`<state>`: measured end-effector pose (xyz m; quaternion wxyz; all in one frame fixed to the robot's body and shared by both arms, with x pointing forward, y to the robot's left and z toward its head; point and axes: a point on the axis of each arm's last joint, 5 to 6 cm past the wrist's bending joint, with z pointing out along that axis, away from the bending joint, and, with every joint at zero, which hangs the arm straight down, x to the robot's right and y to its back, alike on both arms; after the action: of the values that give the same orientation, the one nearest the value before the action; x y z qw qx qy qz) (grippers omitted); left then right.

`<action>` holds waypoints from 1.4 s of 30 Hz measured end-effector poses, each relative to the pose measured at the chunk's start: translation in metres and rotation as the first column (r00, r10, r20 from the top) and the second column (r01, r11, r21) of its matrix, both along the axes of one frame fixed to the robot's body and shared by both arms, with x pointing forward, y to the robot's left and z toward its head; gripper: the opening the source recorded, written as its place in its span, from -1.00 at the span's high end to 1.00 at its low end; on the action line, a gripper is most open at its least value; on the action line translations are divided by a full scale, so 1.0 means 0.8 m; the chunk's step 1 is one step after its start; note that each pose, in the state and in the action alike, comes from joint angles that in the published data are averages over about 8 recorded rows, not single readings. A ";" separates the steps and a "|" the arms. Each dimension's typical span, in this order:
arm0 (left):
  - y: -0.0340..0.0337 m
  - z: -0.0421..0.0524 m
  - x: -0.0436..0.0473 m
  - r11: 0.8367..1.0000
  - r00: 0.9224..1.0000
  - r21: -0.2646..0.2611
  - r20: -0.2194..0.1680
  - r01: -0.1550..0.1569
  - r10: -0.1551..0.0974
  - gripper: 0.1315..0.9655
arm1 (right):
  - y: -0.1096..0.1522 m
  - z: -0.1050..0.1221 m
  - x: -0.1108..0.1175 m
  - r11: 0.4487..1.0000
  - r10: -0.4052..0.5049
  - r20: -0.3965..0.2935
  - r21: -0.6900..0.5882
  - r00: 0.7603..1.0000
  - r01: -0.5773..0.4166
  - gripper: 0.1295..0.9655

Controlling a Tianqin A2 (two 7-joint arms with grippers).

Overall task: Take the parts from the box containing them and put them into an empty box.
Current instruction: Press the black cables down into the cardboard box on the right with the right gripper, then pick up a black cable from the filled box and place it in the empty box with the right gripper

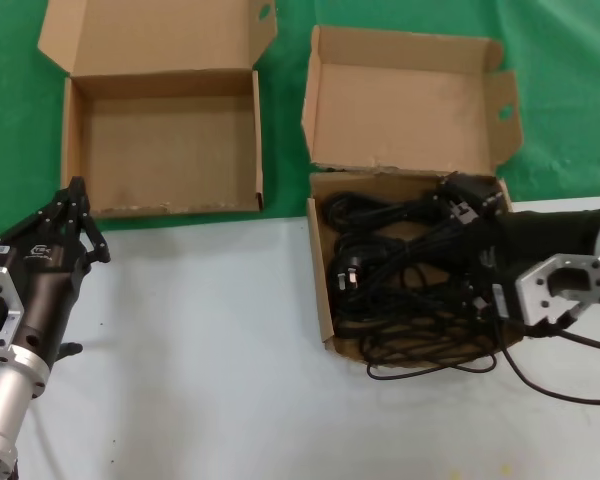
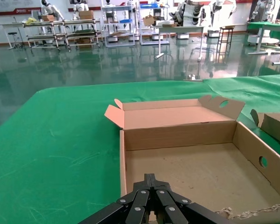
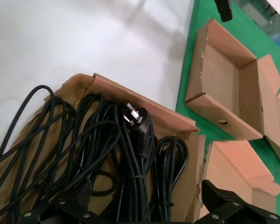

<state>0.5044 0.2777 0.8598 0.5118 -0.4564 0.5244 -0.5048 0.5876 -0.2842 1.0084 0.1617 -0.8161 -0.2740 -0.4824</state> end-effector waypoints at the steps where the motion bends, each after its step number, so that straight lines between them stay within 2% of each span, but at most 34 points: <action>1: 0.0000 0.000 0.000 1.000 1.000 0.000 0.000 0.000 0.000 0.95 | 0.002 -0.001 0.002 1.000 0.002 0.001 -0.003 1.000 -0.002 -0.82; 9: 0.0000 0.000 0.000 1.000 1.000 0.000 0.000 0.000 0.000 0.97 | 0.014 -0.008 0.016 0.999 0.013 0.011 -0.031 1.000 -0.012 -0.57; 17: 0.0000 0.000 0.000 1.000 1.000 0.000 0.000 0.000 0.000 0.97 | 0.020 -0.008 0.024 0.999 0.016 0.018 -0.053 1.000 -0.015 -0.12; 18: 0.0000 0.000 0.000 1.000 1.000 0.000 0.000 0.000 0.000 0.97 | 0.020 -0.008 0.025 0.998 0.016 0.018 -0.055 1.000 -0.015 -0.12; 26: 0.0000 0.000 0.000 1.000 1.000 0.000 0.000 0.000 0.000 0.97 | 0.022 -0.009 0.026 0.998 0.019 0.016 -0.067 1.000 -0.018 0.38; 35: 0.0000 0.000 0.000 1.000 1.000 0.000 0.000 0.000 0.000 0.97 | 0.026 -0.012 0.023 0.997 0.026 0.011 -0.078 1.000 -0.025 0.72; 42: 0.0000 0.000 0.000 1.000 1.000 0.000 0.000 0.000 0.000 0.97 | 0.030 -0.001 0.019 0.996 0.032 0.038 -0.084 0.999 -0.028 0.76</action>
<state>0.5044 0.2777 0.8598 0.5118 -0.4564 0.5244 -0.5048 0.6031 -0.2606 1.0079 0.1294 -0.8082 -0.3092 -0.4842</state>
